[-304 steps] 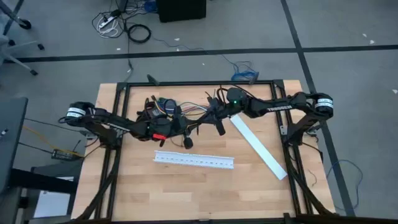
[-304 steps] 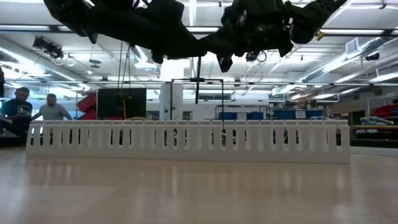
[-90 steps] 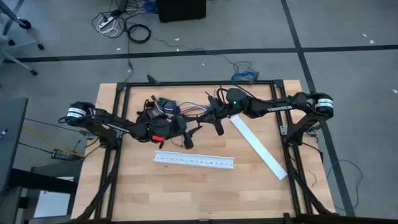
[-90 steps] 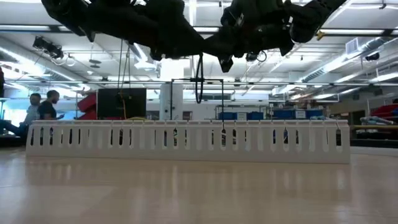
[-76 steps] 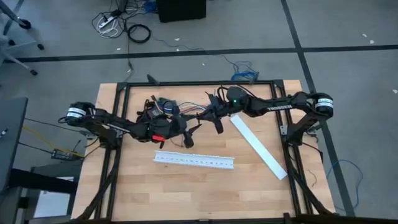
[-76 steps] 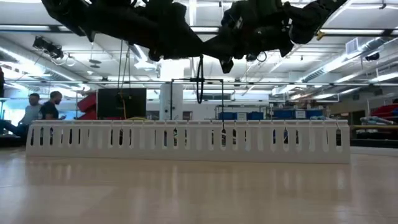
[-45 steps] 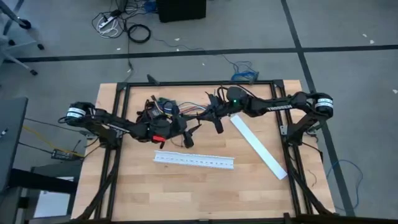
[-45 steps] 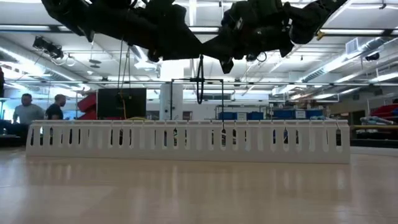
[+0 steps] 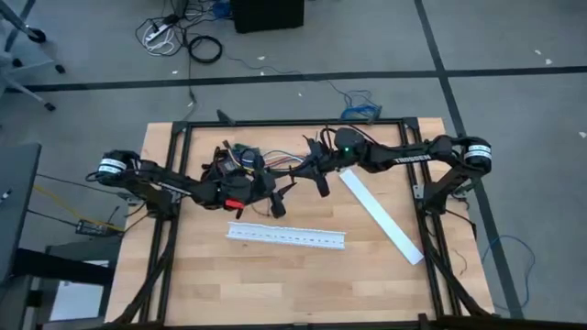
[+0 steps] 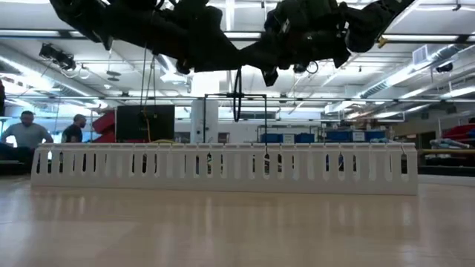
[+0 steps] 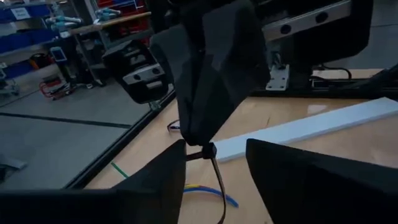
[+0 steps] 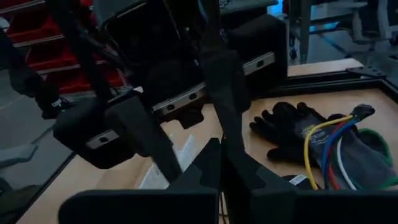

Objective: Ziptie cables
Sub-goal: Wrap the cable wires with the black zip tie

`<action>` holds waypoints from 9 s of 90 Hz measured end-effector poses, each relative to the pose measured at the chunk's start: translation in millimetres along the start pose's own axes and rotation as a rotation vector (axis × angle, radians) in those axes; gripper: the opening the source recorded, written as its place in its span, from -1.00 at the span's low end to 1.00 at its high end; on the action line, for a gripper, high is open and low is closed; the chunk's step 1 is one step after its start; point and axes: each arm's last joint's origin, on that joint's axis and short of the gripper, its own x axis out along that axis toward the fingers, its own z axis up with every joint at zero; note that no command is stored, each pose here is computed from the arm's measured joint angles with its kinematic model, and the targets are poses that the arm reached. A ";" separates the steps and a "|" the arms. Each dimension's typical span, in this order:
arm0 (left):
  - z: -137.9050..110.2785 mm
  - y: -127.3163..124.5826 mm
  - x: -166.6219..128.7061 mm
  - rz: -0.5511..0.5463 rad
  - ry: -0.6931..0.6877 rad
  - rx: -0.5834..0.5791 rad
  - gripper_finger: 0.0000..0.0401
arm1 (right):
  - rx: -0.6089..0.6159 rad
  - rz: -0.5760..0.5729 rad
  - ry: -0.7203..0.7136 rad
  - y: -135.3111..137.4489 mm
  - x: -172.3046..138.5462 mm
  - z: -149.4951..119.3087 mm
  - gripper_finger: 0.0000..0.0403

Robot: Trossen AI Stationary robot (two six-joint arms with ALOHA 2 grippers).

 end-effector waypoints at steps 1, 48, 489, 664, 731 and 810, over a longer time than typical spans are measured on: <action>0.0 0.0 0.0 0.000 0.000 0.000 -0.31 | 0.000 0.000 0.000 0.0 0.0 -0.1 -1.00; 0.0 0.0 -0.1 0.000 0.002 0.003 -0.81 | 0.000 0.003 0.000 0.2 0.1 0.0 -1.00; 31.6 60.1 -95.6 0.077 0.296 0.018 -1.00 | -0.180 -0.161 0.562 12.9 97.7 -118.1 -0.11; 57.7 59.1 -74.2 -0.608 0.272 -0.906 -0.47 | -0.629 -0.175 0.321 119.9 31.3 16.3 -1.00; 32.7 32.5 -30.7 -0.766 0.438 -1.085 -0.01 | -0.723 -0.165 0.245 126.0 33.5 23.3 -1.00; 50.1 34.5 -39.5 -0.914 0.063 -0.539 -0.01 | -0.040 -0.314 0.666 56.9 60.4 -69.3 -0.46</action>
